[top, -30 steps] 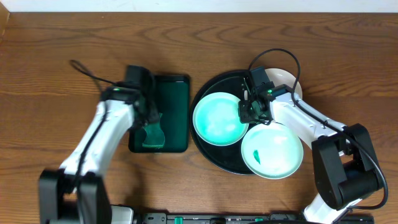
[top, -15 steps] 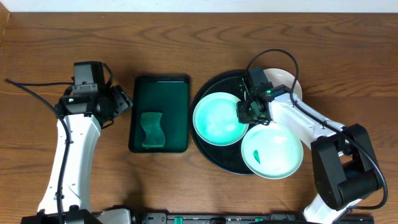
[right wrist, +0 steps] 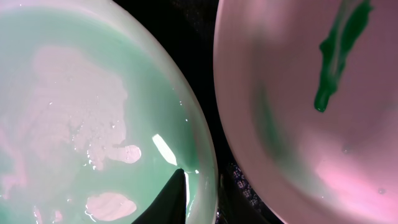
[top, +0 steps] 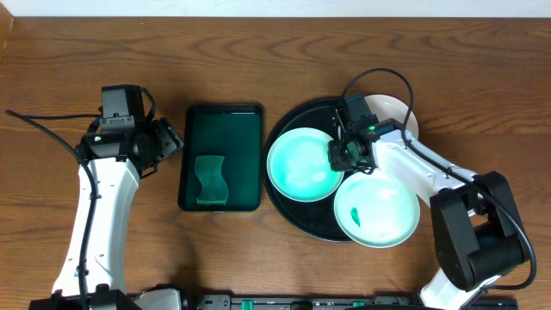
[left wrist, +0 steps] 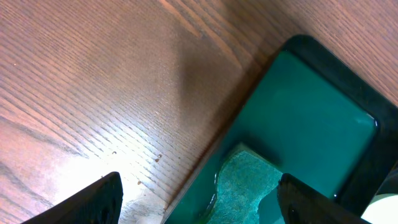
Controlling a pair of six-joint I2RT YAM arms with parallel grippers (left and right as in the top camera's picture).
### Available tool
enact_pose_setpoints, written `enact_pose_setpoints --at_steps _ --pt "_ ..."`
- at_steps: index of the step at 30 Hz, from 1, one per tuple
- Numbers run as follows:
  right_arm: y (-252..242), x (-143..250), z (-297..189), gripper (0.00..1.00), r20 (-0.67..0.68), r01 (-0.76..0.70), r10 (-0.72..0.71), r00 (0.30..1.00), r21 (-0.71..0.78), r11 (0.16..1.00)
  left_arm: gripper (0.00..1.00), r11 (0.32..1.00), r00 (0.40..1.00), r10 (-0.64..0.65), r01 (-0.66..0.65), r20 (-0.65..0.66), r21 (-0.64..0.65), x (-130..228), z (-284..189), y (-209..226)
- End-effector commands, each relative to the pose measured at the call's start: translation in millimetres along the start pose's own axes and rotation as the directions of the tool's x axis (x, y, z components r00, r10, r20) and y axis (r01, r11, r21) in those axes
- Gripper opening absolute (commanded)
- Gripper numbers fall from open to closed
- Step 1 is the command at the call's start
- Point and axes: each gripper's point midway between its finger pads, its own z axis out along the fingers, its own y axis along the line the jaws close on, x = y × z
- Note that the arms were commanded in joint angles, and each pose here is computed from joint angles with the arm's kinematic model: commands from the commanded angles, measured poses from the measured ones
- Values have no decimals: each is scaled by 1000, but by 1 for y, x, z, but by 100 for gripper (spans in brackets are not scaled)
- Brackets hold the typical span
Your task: Clean dirty plates on tray and stack at the side
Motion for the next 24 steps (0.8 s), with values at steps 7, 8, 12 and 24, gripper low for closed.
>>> enact_pose_setpoints --at_steps 7,8,12,24 --pt "-4 3 2 13 1 -15 15 1000 29 999 80 1000 1000 -2 2 18 -11 -6 -3 2" --pt "-5 3 2 13 2 -17 17 1000 34 999 80 1000 1000 -2 2 18 -11 -5 -3 2" --pt "-6 4 2 12 -2 -18 18 1000 37 999 80 1000 1000 -2 2 18 -11 -6 -3 2" --pt "-8 7 3 2 -5 -44 45 999 43 998 80 1000 1000 -2 2 18 -11 -6 -3 2"
